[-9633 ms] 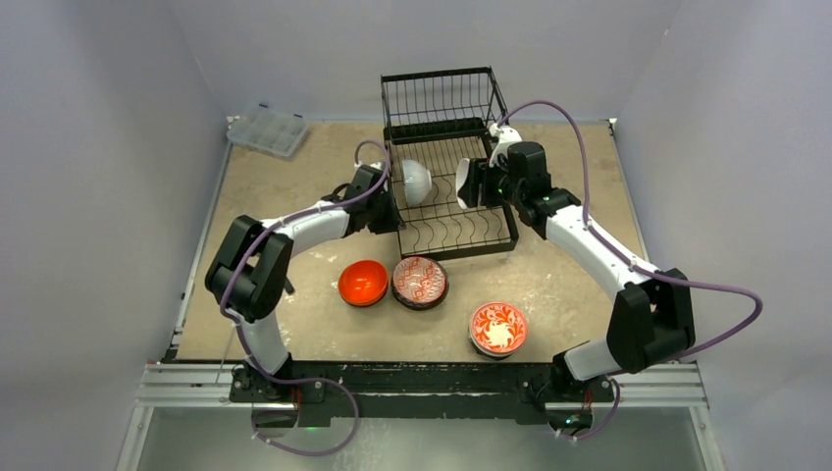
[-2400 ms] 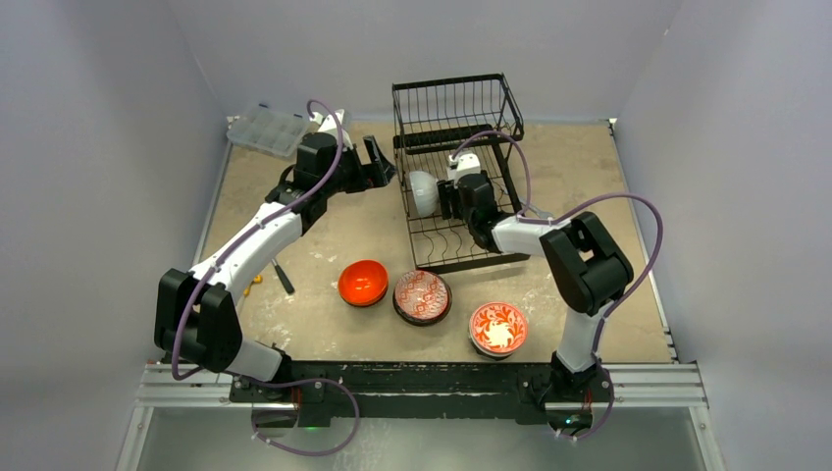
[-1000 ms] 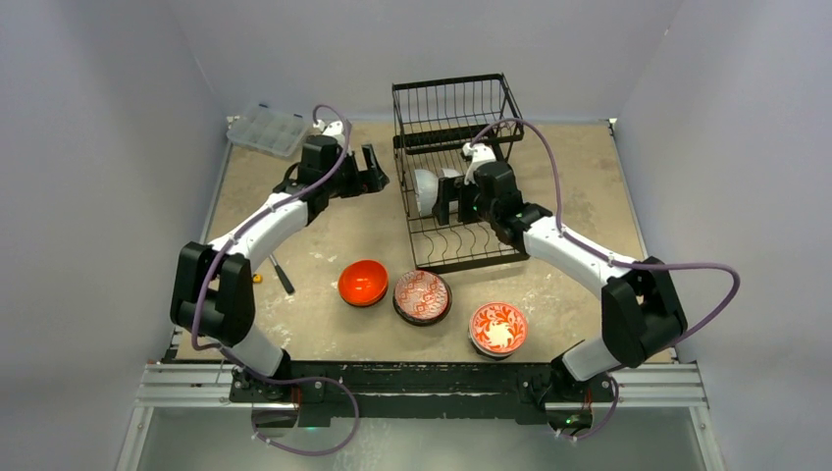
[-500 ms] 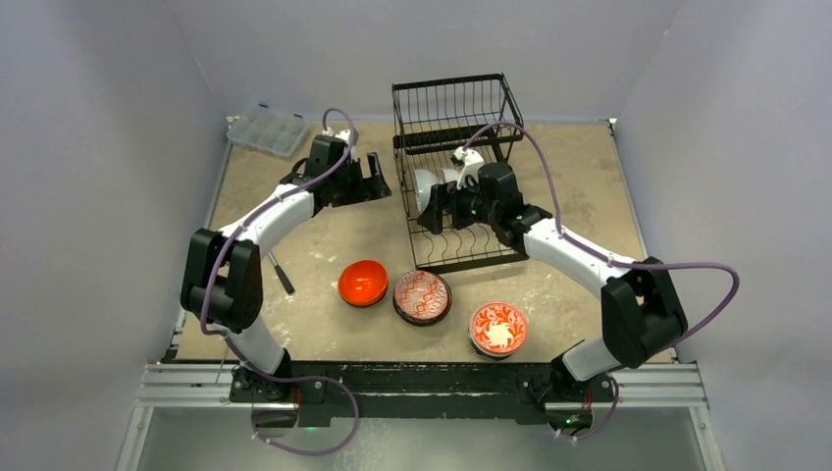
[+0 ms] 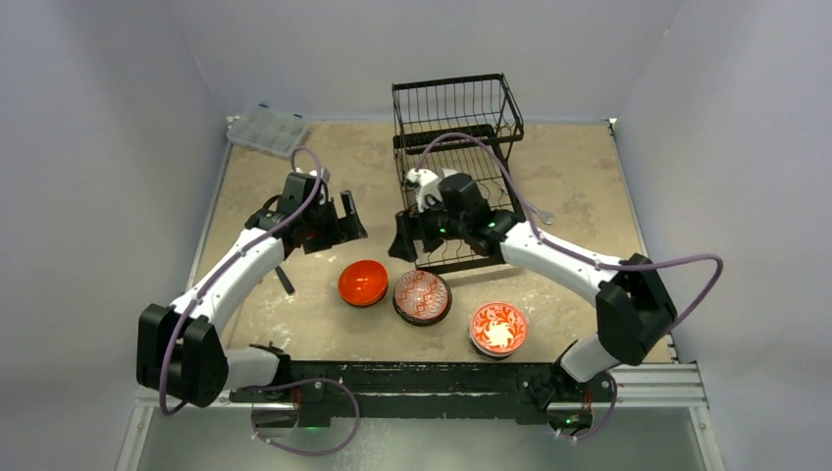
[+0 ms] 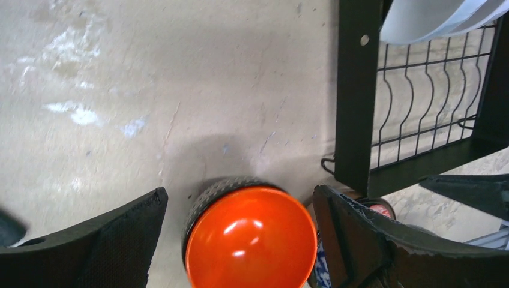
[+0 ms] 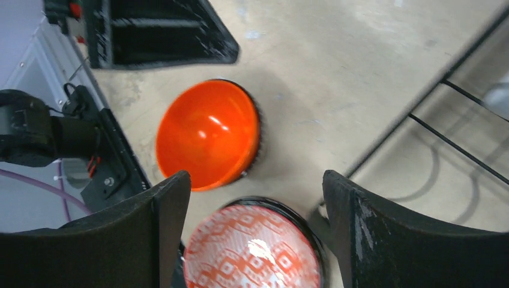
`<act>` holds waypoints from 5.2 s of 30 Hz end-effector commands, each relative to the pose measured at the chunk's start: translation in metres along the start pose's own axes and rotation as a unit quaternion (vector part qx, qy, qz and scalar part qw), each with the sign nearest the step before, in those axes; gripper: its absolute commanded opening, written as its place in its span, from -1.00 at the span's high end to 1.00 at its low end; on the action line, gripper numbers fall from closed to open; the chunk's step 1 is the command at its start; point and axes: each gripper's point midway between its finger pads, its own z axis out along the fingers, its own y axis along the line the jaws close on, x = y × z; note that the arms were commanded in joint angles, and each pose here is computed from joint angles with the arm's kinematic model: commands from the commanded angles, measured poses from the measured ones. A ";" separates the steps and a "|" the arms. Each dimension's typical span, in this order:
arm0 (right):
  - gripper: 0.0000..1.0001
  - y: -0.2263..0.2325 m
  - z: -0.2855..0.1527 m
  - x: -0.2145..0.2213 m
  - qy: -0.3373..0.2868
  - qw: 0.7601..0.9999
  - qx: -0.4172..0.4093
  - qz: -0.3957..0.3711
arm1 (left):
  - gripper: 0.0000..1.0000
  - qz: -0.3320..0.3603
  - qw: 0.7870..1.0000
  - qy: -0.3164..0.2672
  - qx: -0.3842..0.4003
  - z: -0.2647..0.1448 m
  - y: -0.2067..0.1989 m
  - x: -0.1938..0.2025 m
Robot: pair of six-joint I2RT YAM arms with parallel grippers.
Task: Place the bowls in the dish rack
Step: Pick up the bowl from the center of the board, then pick up the bowl from the dish rack.
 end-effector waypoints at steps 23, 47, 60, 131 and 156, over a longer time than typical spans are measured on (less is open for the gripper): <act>0.59 0.022 0.087 0.035 0.144 0.985 0.045 -0.081 | -0.77 -0.006 0.995 -0.020 -0.096 -0.017 0.039 0.006; 1.00 0.036 0.060 -0.033 0.071 0.991 0.059 -0.093 | -0.69 0.026 0.999 -0.032 0.000 -0.030 0.004 -0.001; 1.00 0.025 0.045 -0.045 0.060 0.991 0.084 -0.089 | -0.33 0.034 0.997 0.039 0.059 -0.018 -0.004 0.037; -0.98 0.019 -0.056 -0.033 -0.056 0.958 -0.196 0.201 | 1.00 -0.008 0.948 -0.085 0.308 -0.016 -0.130 -0.003; -0.97 0.021 -0.053 -0.032 -0.065 0.951 -0.206 0.221 | 1.00 0.005 0.938 -0.102 0.333 -0.033 -0.146 -0.001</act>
